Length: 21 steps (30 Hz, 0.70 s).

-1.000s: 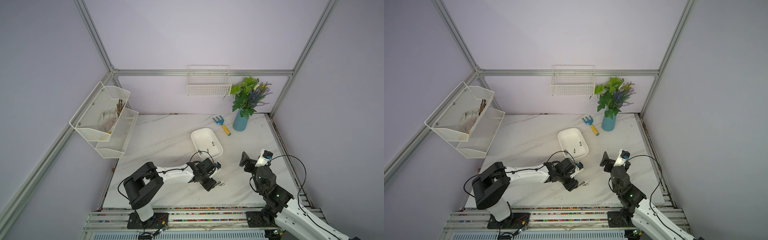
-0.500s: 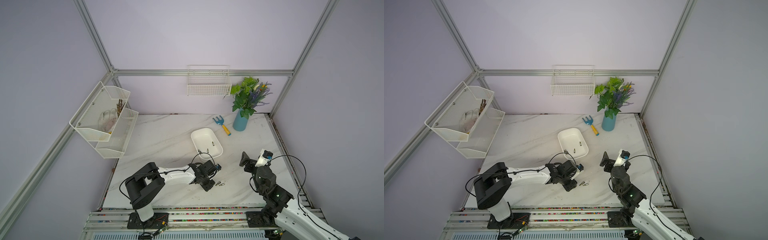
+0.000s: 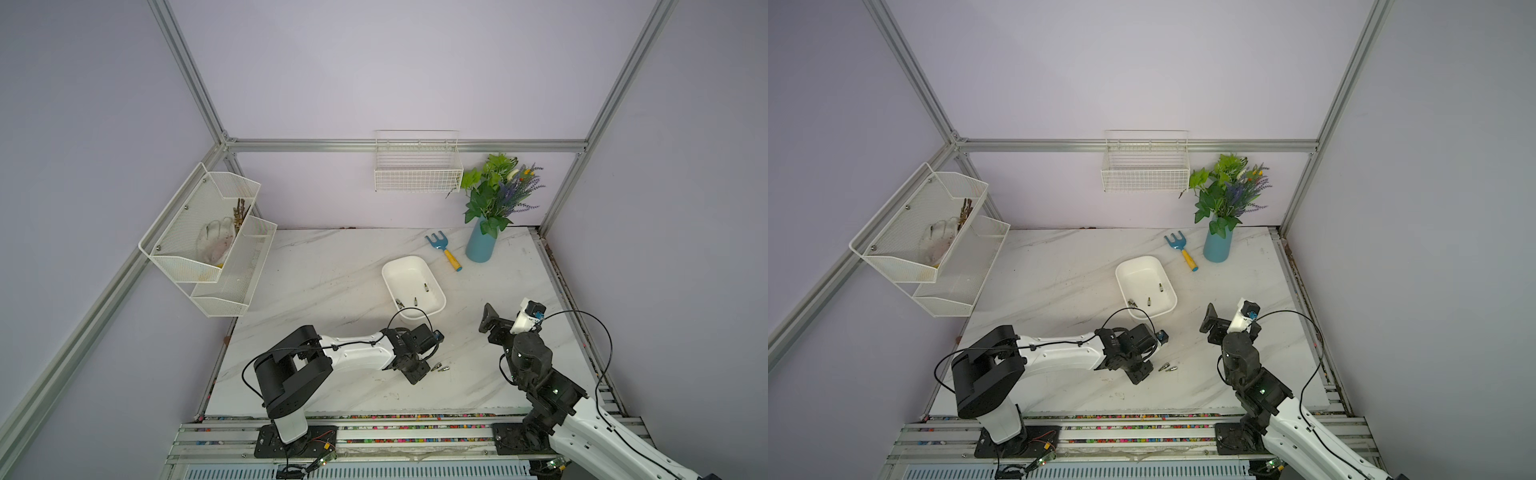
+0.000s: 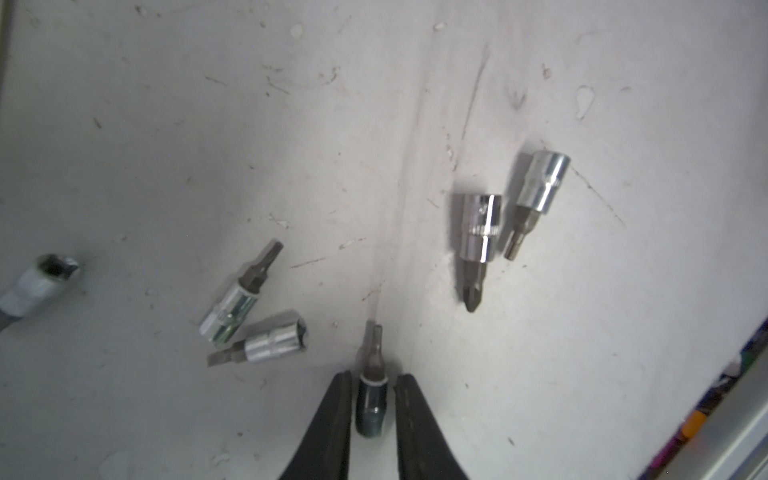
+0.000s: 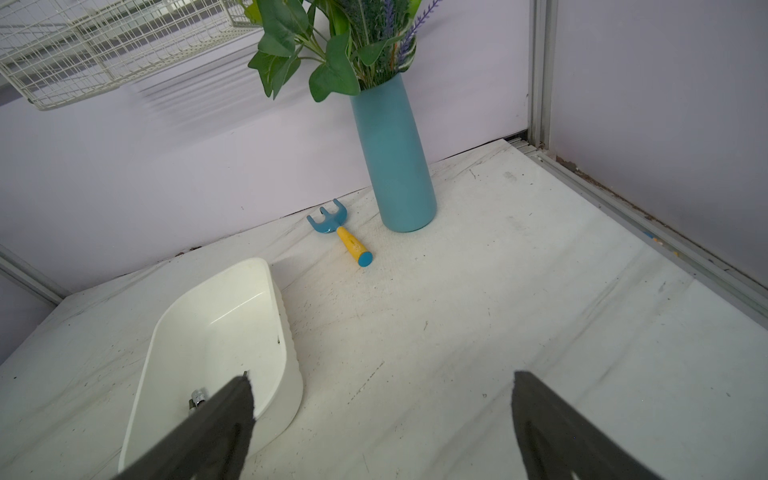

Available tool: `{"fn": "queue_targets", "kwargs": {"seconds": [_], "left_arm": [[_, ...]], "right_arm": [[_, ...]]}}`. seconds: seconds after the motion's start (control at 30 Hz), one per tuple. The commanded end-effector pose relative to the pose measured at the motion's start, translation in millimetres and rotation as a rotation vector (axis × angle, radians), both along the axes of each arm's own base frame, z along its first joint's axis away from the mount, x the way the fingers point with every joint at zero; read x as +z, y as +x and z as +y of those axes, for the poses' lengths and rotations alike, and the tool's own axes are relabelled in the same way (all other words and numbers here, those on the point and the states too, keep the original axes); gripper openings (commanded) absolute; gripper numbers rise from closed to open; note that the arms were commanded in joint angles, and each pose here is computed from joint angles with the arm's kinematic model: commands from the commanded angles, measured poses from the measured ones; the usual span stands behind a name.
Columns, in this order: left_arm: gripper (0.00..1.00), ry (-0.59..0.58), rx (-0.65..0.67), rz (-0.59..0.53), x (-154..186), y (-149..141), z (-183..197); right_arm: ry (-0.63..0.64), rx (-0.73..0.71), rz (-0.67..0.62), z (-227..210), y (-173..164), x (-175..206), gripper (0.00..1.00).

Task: Put the bit on the desktop into the storage box
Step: Pick up the screwdriver bit from the center of the board.

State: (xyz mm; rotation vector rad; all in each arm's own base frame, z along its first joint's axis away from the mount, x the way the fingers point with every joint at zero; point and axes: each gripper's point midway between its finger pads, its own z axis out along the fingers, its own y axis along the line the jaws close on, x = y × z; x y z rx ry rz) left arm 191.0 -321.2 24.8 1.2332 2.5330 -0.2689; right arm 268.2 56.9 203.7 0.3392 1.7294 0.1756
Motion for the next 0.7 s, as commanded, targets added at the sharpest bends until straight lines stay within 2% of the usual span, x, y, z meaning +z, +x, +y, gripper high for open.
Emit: {"fn": "queue_targets", "kwargs": {"seconds": [0.0,0.43,0.67], "left_arm": [[0.23,0.058,0.002,0.045,-8.8,-11.0,8.3],[0.11,0.077,0.017,0.035,-9.1,-12.6,14.0],[0.08,0.013,0.082,-0.011,16.5,-3.4,8.9]], "right_arm": [[0.002,-0.021,-0.022,-3.8,1.0,5.1,1.00],[0.005,-0.021,-0.024,-3.9,0.6,5.6,1.00],[0.004,-0.021,-0.023,-3.7,0.7,5.5,1.00]]}}
